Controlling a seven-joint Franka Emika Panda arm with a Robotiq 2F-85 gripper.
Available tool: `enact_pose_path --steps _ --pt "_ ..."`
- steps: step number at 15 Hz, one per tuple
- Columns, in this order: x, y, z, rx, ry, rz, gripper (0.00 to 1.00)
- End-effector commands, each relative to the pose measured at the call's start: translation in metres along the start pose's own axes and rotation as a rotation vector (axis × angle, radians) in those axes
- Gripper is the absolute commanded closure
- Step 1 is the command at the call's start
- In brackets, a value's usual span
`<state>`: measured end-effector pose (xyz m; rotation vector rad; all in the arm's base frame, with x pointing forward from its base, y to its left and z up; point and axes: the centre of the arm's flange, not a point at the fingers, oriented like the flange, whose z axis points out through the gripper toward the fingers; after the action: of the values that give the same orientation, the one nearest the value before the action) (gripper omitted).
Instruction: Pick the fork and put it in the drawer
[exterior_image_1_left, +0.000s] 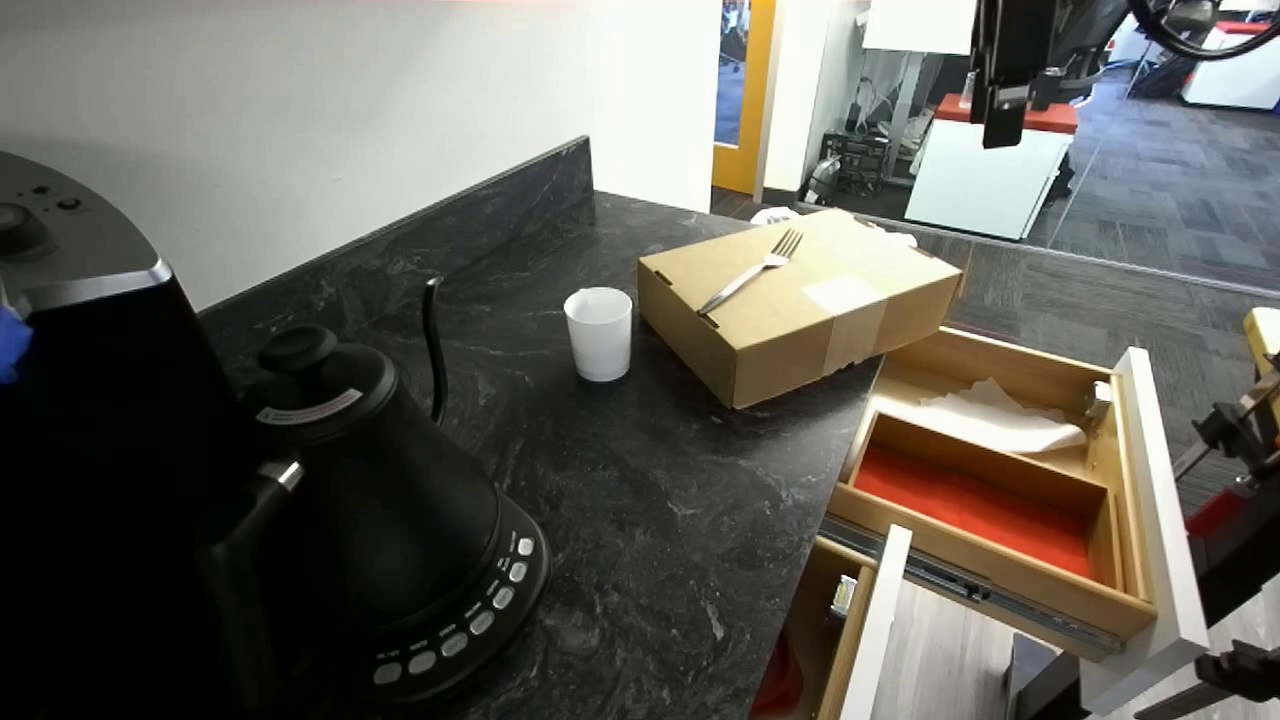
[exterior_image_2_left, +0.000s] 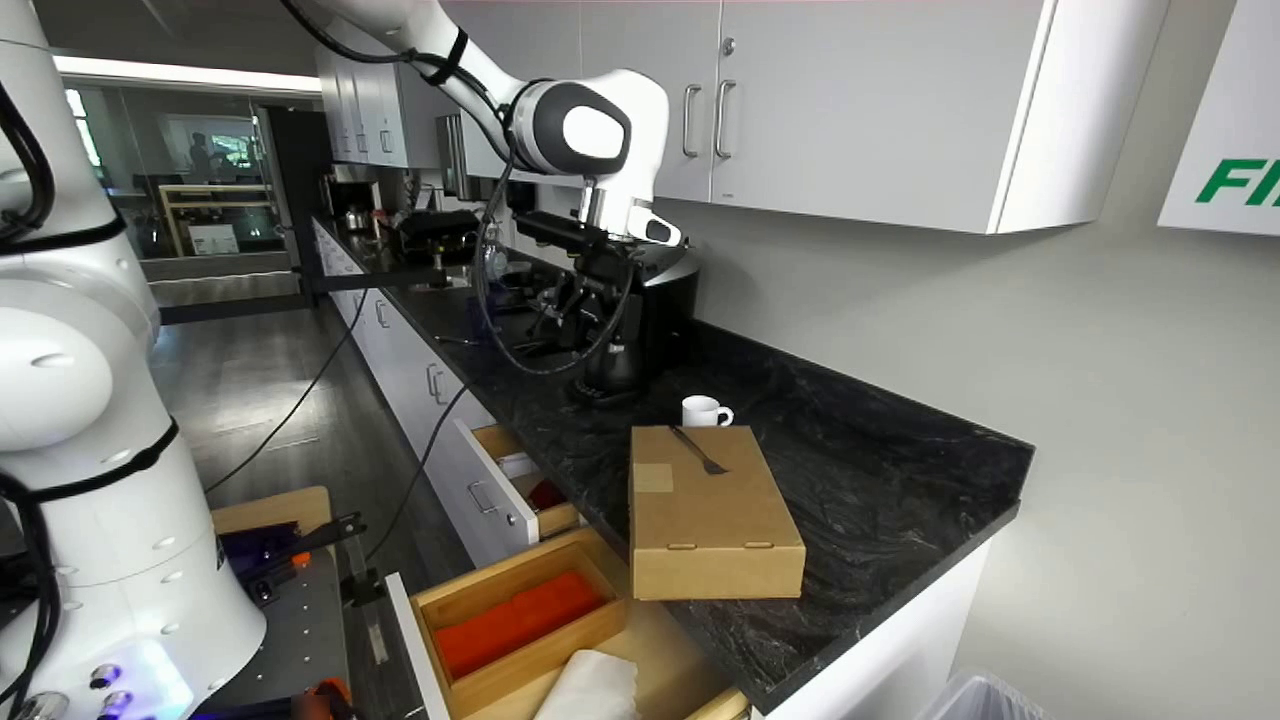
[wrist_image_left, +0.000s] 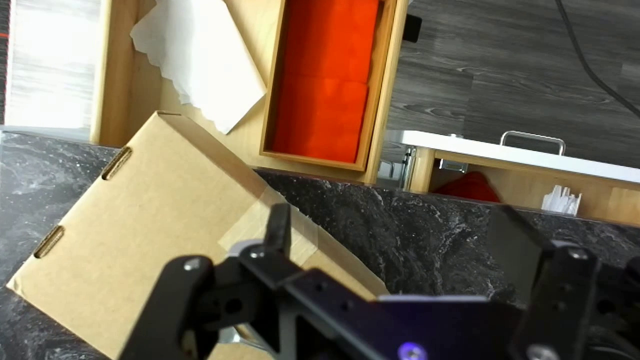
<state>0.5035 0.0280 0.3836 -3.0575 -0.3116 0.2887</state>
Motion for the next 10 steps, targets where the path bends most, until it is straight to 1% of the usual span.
enact_pose_path --steps 1,6,10 --pt "0.01 0.009 -0.006 -0.011 0.003 -0.021 0.0" --pt "0.03 0.017 -0.018 -0.04 0.018 -0.039 0.0" --pt "0.048 0.029 -0.025 -0.043 0.067 -0.06 0.0"
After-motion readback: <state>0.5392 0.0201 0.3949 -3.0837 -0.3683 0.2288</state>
